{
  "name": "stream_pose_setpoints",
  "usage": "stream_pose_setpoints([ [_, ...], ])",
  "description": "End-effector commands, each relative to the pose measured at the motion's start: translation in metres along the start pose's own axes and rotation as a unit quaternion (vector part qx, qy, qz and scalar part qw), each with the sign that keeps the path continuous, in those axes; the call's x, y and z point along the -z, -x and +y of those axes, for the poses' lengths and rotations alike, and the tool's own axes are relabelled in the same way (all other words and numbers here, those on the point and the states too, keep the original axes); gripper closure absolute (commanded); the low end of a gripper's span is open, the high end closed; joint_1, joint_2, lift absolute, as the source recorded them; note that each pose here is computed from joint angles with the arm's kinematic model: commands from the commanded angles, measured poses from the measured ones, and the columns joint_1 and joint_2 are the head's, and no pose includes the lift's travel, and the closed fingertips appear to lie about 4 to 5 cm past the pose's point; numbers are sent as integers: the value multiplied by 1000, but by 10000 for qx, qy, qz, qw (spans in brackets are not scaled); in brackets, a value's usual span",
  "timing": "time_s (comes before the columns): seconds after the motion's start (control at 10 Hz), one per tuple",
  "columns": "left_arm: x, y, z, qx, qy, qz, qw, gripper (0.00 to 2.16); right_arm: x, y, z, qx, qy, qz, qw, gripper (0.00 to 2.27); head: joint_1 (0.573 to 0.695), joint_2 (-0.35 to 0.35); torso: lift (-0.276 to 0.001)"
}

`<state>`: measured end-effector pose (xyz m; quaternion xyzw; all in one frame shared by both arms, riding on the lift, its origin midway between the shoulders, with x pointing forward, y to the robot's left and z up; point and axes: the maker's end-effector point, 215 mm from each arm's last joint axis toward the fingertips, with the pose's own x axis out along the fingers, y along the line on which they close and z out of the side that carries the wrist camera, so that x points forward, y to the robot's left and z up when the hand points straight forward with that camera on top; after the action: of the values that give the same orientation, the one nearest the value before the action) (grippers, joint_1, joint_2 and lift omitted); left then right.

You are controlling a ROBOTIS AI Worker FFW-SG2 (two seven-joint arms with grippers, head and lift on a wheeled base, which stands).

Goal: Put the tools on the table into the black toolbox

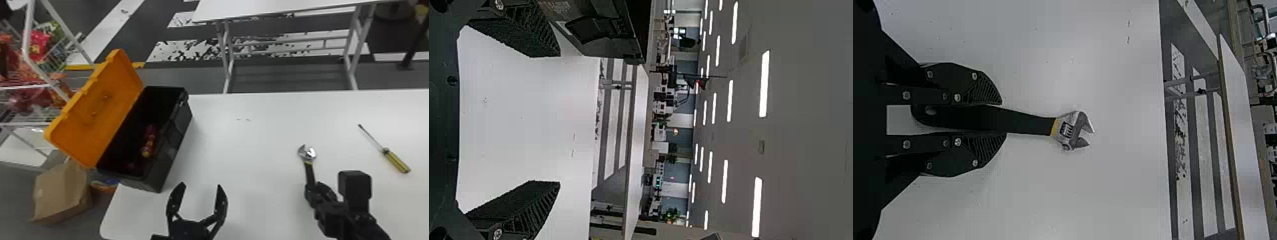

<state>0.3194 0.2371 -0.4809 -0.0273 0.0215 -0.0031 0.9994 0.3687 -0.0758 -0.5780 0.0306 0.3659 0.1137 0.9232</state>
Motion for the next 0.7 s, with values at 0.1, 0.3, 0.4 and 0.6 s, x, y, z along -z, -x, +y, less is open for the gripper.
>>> stream_pose_setpoints([
  [0.1, -5, -2, -9, 95, 18, -58, 9999, 76, -16, 6, -7, -37, -98, -330, 9994, 2246, 695, 263, -75],
  [0.3, -29, -11, -33, 311, 62, -270, 9991, 70, -35, 15, -12, -52, -146, -684, 9975, 2246, 695, 236, -75],
  [0.4, -39, -18, -48, 486, 88, -255, 9985, 66, -41, 19, -12, -95, -155, -819, 9965, 2246, 695, 211, -75],
  [0.6, -52, -30, -77, 794, 184, -164, 9965, 66, -51, 30, -7, -248, -170, -1066, 9939, 2246, 695, 155, -75],
])
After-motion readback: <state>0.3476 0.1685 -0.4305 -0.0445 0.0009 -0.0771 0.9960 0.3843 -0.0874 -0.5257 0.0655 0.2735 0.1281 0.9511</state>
